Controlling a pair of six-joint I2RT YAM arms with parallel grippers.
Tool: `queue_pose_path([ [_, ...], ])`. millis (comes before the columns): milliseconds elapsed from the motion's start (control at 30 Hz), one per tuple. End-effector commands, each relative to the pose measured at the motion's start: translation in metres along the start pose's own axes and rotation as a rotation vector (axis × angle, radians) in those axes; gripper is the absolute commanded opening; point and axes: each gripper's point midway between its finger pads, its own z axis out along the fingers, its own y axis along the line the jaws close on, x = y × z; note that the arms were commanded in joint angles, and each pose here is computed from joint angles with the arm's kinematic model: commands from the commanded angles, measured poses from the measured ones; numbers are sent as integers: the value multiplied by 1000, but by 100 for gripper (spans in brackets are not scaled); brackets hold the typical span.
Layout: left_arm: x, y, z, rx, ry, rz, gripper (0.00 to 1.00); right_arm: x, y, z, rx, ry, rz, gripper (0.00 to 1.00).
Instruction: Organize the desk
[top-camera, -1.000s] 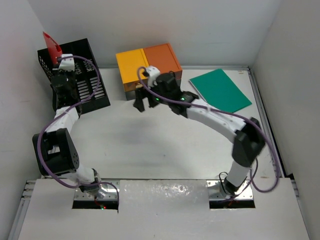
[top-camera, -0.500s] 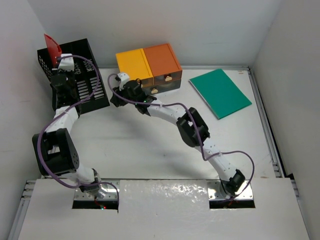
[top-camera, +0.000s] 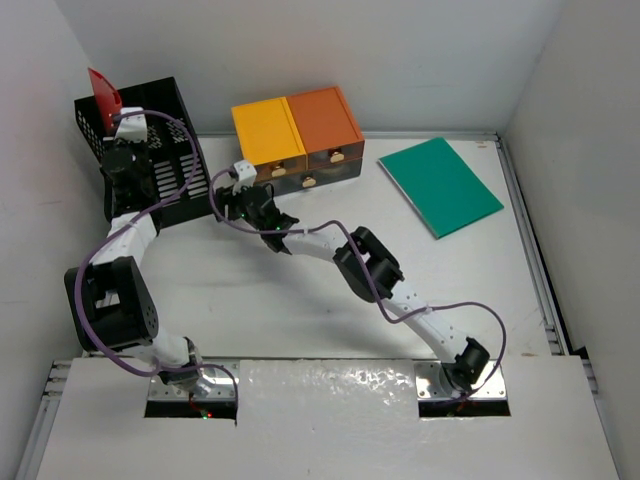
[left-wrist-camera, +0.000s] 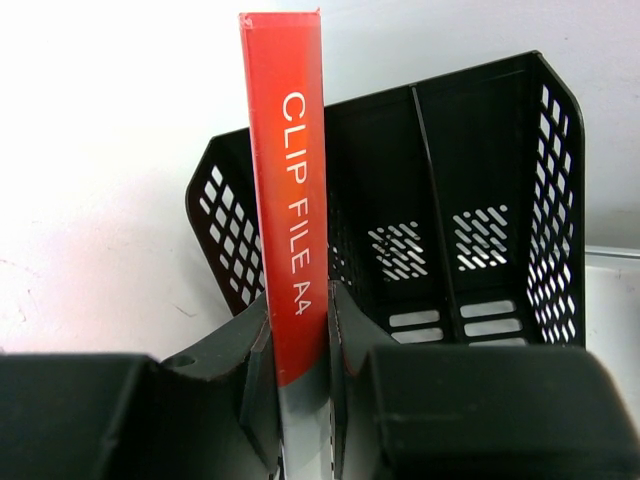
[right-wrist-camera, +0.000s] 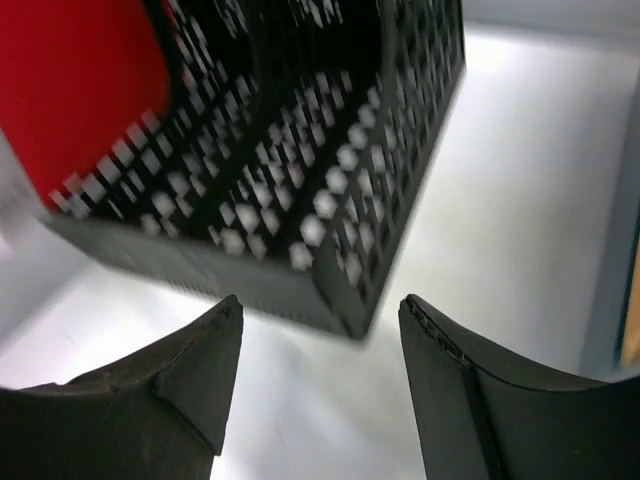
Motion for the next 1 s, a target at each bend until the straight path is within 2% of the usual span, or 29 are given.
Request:
queue_pose_path([
  [0, -18, 9, 1, -8, -47, -26, 0, -34, 7, -9, 13, -99, -3, 63],
  [100, -20, 12, 0, -20, -54, -39, 0, -36, 7, -9, 17, -101, 10, 63],
  [233, -19, 20, -2, -16, -64, -69, 0, -10, 4, -8, 9, -56, 36, 62],
  [367, -17, 10, 0, 60, -46, -40, 0, 7, 0, -19, 13, -6, 48, 61],
  [633, -35, 6, 2, 127, -22, -21, 0, -13, 13, -61, -51, -5, 50, 64],
  [667, -39, 6, 2, 135, -22, -21, 0, -4, 11, -64, -55, 13, 50, 65],
  [700, -47, 8, 3, 135, -31, -21, 0, -17, 17, -68, -69, -5, 55, 65],
  [767, -42, 7, 3, 138, -3, -19, 0, -11, 16, -80, -84, 10, 56, 66],
  [833, -41, 11, 3, 120, 22, -20, 0, -29, 21, -91, -100, -27, 72, 66],
  [867, -40, 14, 3, 104, 39, -22, 0, -17, 17, -100, -96, -1, 72, 66],
  [900, -49, 17, 4, 104, 35, -28, 0, -32, 22, -105, -108, -27, 74, 66],
  [967, -46, 7, 2, 158, 70, -55, 0, -28, 21, -118, -115, -14, 74, 67],
])
